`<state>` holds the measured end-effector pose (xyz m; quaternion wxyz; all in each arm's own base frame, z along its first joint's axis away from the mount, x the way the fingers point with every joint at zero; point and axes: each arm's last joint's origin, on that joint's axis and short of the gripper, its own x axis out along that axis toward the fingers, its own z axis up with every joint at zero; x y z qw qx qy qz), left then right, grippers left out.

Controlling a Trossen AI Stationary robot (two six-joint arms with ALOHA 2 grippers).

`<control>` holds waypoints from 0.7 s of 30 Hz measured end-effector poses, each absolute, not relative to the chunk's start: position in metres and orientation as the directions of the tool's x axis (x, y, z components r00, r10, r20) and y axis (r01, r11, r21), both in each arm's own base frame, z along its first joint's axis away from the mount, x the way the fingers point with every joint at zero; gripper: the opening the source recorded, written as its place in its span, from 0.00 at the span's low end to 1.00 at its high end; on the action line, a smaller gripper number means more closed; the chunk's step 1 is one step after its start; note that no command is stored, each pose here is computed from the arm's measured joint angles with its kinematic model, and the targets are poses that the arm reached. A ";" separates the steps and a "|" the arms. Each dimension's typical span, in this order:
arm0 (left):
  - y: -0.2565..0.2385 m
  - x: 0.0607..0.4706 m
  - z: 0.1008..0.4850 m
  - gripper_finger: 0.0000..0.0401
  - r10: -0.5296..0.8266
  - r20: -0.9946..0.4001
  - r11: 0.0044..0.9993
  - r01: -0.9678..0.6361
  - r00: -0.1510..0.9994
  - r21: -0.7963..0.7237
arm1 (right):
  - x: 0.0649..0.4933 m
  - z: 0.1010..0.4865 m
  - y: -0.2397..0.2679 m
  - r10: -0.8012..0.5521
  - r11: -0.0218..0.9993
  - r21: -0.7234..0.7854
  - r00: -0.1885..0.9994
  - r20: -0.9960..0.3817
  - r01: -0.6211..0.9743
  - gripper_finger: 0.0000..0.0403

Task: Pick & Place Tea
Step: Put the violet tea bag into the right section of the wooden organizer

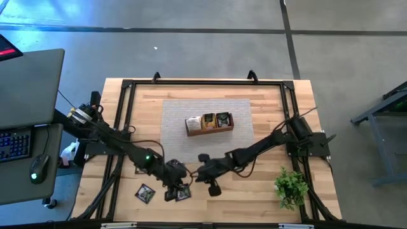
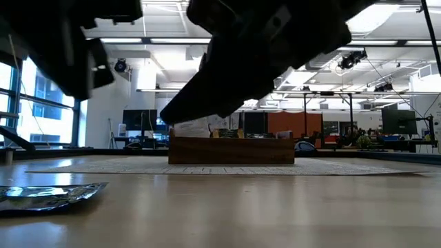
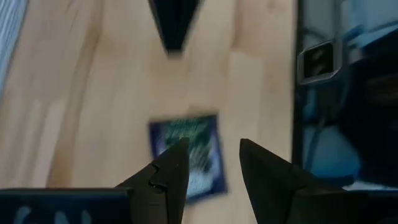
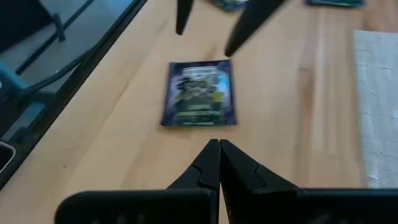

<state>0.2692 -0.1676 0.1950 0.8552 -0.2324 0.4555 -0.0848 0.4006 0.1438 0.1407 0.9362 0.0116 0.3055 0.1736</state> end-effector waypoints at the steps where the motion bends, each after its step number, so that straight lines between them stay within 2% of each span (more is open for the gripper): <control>1: -0.167 0.270 0.193 0.35 -0.373 -0.717 0.871 -0.044 0.589 -0.490 | 0.402 0.140 0.147 0.333 0.938 0.118 0.748 -0.574 -0.327 0.00; 9: -0.179 0.261 0.165 0.35 -0.436 -0.721 0.853 -0.009 0.539 -0.522 | 0.402 0.135 0.146 0.235 0.964 0.049 0.757 -0.610 -0.260 0.00; 15: -0.194 0.276 0.139 0.35 -0.529 -0.658 0.804 0.068 0.537 -0.591 | 0.403 0.134 0.142 0.229 0.965 0.042 0.752 -0.618 -0.260 0.03; 21: -0.185 0.292 0.113 0.35 -0.499 -0.680 0.810 0.010 0.538 -0.587 | 0.402 0.134 0.142 0.251 0.958 0.048 0.740 -0.624 -0.284 0.03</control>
